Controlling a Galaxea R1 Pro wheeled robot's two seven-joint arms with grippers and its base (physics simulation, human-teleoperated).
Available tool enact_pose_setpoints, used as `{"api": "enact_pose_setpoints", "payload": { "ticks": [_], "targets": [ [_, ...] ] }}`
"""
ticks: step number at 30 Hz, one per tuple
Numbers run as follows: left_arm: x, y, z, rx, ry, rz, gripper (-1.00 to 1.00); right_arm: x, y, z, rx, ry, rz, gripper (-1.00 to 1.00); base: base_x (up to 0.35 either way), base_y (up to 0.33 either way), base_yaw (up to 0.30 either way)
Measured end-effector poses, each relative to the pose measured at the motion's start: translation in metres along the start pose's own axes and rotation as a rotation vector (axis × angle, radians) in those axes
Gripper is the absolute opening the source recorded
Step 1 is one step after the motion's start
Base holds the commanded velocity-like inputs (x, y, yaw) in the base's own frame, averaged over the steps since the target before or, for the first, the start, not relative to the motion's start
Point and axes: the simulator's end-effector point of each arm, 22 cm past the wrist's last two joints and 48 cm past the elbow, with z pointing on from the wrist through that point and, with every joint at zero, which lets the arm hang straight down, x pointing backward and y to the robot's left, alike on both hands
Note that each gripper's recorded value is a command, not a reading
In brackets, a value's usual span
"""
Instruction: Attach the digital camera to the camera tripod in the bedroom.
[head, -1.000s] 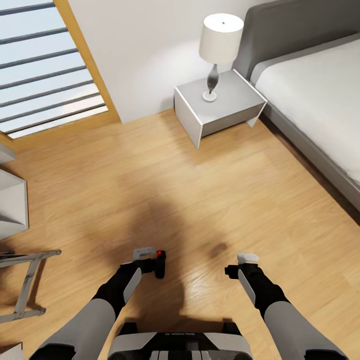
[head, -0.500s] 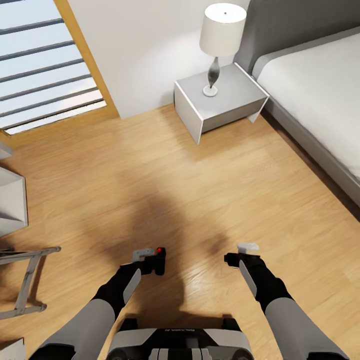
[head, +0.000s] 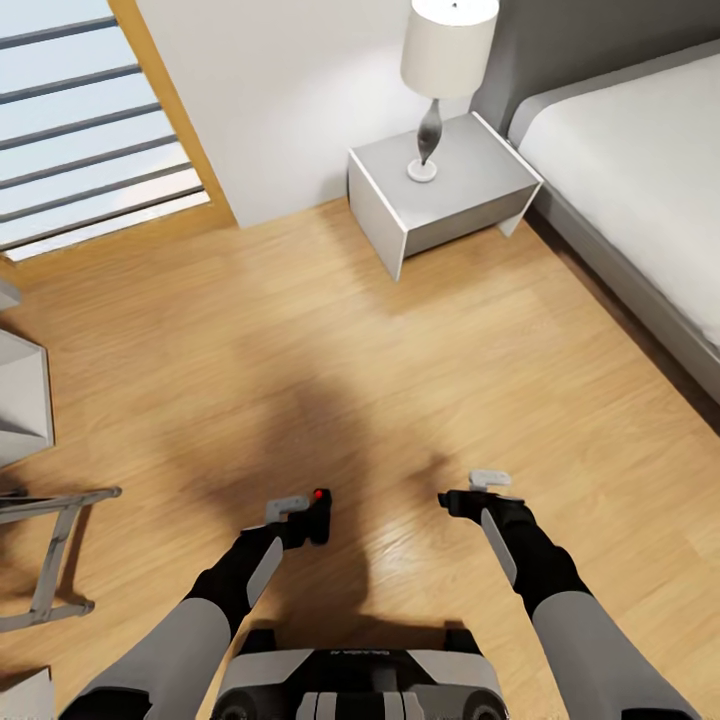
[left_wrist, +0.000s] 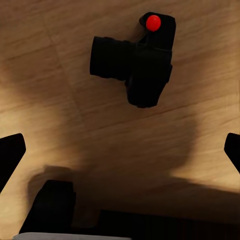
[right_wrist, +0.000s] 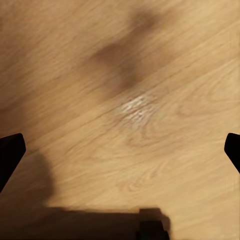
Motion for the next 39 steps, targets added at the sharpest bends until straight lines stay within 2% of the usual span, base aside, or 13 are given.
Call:
{"api": "enact_pose_setpoints", "payload": {
  "ticks": [39],
  "targets": [
    [0.032, 0.003, 0.021, -0.009, 0.061, -0.001, 1.00, 0.031, -0.004, 0.023, 0.005, 0.055, 0.000, 1.00, 0.000, 0.000, 0.000]
  ]
}}
